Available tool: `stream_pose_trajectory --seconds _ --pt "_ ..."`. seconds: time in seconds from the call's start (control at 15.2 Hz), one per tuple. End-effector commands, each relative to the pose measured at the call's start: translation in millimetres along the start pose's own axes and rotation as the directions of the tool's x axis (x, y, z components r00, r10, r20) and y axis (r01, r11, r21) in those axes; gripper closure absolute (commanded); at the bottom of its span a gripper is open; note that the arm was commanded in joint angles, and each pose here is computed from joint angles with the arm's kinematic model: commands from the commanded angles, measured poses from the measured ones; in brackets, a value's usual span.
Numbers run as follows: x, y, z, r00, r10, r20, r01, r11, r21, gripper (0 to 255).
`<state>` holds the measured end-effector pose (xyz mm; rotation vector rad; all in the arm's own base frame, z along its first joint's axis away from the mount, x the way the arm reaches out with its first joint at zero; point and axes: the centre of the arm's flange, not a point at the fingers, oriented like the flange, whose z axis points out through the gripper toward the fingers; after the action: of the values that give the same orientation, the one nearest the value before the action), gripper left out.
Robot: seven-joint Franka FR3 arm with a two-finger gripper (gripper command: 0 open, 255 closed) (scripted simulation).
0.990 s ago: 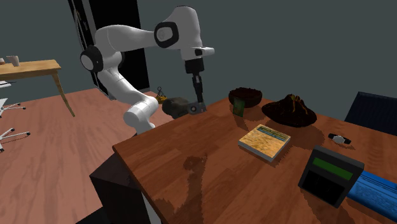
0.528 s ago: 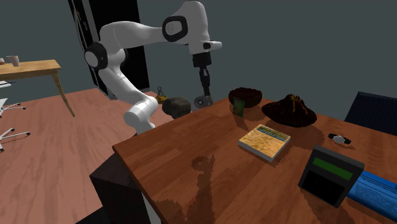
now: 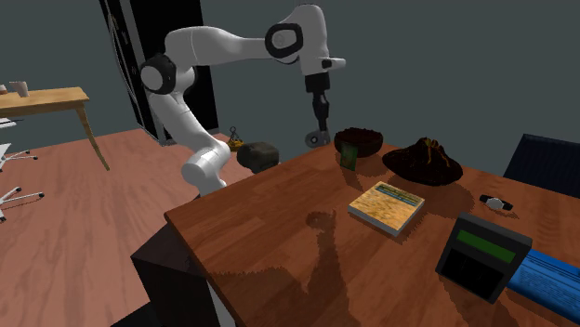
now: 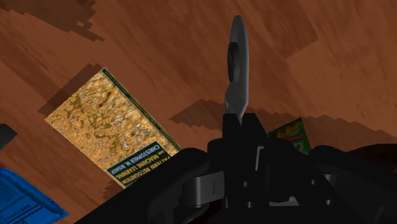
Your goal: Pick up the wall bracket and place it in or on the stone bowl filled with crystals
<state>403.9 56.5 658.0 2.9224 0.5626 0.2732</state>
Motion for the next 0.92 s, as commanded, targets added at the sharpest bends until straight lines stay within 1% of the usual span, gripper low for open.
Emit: stream_pose_trajectory --seconds 0.0,0.86 --pt "19 -21 2 1.000 0.001 0.000 -0.001 1.000 0.001 255" --pt "150 -132 1 1.000 0.001 0.000 -0.001 1.000 0.001 255"
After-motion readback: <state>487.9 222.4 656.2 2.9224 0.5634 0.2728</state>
